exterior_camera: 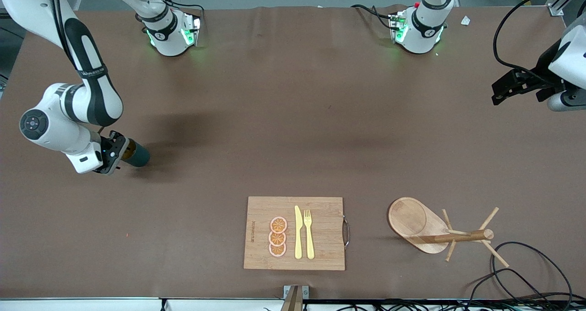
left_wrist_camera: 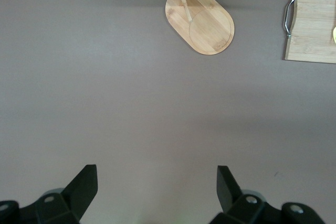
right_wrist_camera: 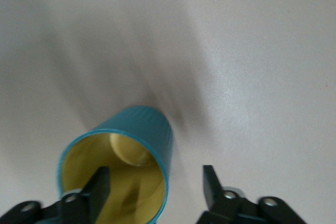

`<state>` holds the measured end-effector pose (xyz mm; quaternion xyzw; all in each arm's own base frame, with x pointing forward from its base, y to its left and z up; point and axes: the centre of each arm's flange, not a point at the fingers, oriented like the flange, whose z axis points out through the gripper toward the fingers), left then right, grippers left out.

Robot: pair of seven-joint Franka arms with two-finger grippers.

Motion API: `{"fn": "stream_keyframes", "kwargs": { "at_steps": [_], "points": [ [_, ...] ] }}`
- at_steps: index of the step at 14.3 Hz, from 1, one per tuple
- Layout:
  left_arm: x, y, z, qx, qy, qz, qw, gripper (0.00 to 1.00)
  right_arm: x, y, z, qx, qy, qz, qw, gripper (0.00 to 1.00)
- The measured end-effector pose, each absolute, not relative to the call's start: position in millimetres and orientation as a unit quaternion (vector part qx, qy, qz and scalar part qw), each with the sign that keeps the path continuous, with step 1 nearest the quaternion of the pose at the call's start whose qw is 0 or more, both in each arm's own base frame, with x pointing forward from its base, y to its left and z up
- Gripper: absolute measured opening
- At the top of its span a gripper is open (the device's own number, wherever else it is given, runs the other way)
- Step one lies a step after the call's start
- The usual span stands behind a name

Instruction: Transfer cup from left to right arm and place

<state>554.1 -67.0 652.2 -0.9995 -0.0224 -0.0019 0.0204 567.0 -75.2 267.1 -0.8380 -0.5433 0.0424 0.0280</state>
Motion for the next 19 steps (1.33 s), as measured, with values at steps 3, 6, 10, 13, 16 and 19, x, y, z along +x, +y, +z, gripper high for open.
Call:
{"fn": "stream_keyframes", "kwargs": {
  "at_steps": [3,6,10,13,16,19],
  "points": [
    [554.0,-67.8,651.9,-1.000,-0.022,-0.001,0.020,1.00,573.5,-65.7,320.4,-0.868,-0.492,0.056,0.042,1.00],
    [553.7,-69.4,651.7,-1.000,-0.021,0.000,0.013,1.00,574.8,-63.4,373.2,-0.905,-0.418,0.068,0.047,1.00],
    [553.7,-69.8,651.7,-1.000,-0.021,0.000,0.012,1.00,578.4,-71.3,426.5,-0.929,-0.358,0.075,0.049,1.00],
    [552.5,-70.8,653.6,-1.000,-0.021,-0.001,0.009,1.00,579.8,-82.5,456.3,-0.952,-0.290,0.087,0.050,1.00],
    [547.4,-72.4,661.5,-1.000,-0.020,-0.008,0.005,1.00,582.4,-82.5,489.5,-0.972,-0.212,0.093,0.044,1.00],
    [544.7,-72.7,663.8,-1.000,-0.020,-0.009,0.005,1.00,585.1,-78.1,529.1,-0.985,-0.143,0.090,0.031,1.00]
  ]
}}
